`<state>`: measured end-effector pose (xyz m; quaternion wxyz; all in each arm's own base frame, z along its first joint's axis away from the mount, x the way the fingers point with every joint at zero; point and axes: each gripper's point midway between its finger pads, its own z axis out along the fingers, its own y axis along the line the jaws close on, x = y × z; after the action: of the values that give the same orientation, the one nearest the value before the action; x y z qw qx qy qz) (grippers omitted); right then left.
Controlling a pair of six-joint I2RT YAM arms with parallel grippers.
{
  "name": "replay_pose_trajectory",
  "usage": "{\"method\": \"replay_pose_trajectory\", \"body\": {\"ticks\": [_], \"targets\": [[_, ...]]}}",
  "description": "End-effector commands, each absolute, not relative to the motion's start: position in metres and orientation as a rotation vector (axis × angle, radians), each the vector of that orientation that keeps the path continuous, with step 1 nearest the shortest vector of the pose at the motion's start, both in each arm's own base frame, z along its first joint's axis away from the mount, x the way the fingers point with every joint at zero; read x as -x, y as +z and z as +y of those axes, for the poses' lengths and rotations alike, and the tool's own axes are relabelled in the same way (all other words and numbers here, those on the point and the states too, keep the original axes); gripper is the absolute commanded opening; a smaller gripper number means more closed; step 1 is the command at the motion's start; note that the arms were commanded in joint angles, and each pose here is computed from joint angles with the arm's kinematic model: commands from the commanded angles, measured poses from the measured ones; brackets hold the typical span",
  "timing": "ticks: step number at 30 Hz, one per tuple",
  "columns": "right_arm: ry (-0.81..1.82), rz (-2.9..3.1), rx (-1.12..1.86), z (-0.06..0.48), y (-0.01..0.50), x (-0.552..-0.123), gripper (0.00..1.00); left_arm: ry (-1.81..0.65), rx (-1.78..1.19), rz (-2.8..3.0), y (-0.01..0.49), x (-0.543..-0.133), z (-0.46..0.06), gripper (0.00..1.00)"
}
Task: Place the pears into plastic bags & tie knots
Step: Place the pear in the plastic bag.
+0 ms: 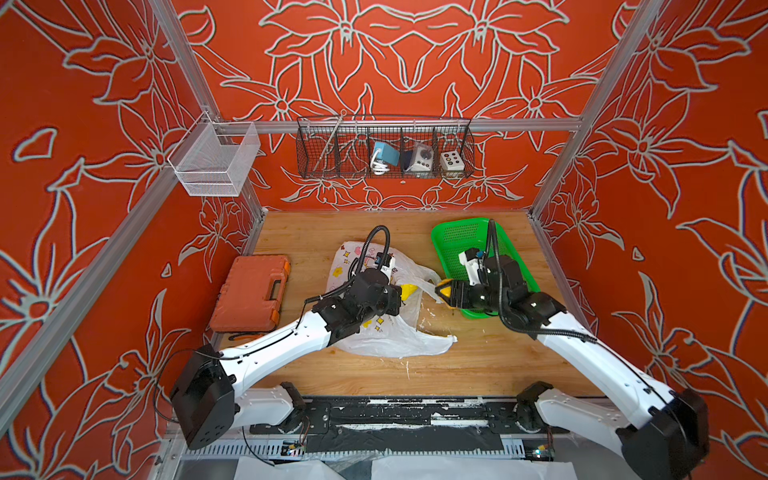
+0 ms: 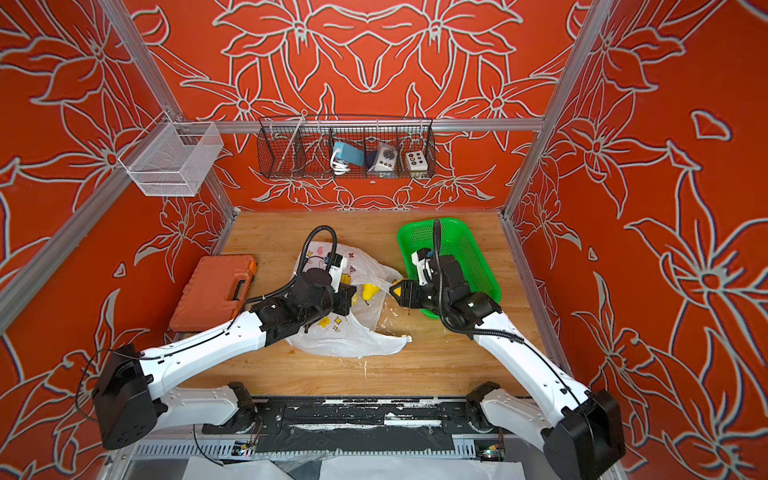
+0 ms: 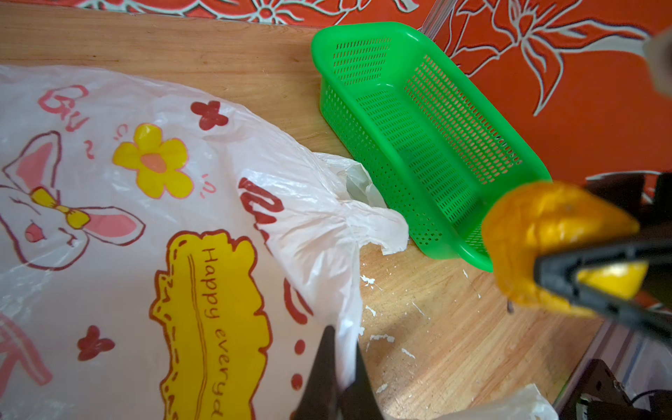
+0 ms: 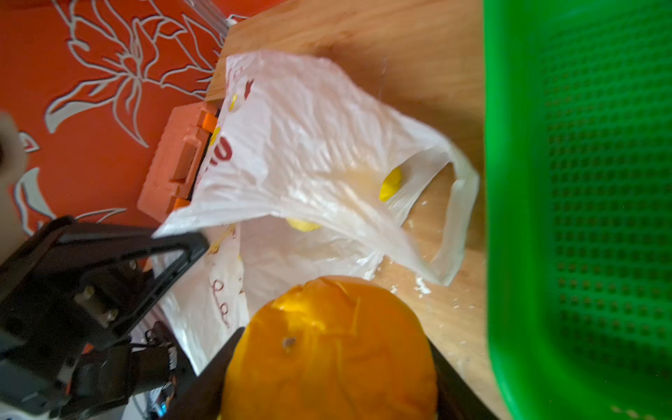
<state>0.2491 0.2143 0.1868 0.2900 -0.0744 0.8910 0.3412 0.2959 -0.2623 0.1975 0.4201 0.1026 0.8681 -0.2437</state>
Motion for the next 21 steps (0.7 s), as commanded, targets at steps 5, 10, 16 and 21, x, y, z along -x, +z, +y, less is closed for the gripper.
{"method": "replay_pose_trajectory", "body": {"ticks": [5, 10, 16, 21], "targets": [[1.088, 2.373, 0.191, 0.271, 0.178, -0.250, 0.37, -0.648, -0.257, 2.144, 0.210, -0.294, -0.264, 0.00], [1.065, 2.368, 0.211, 0.303, 0.173, -0.274, 0.38, -0.691, -0.240, 2.139, 0.212, -0.291, -0.265, 0.00], [1.141, 2.392, 0.327, 0.371, 0.159, -0.300, 0.80, -0.748, -0.162, 2.120, 0.216, -0.290, -0.263, 0.00], [1.112, 2.423, 0.404, 0.365, 0.151, -0.291, 0.91, -0.757, -0.090, 2.136, 0.208, -0.290, -0.259, 0.00]]}}
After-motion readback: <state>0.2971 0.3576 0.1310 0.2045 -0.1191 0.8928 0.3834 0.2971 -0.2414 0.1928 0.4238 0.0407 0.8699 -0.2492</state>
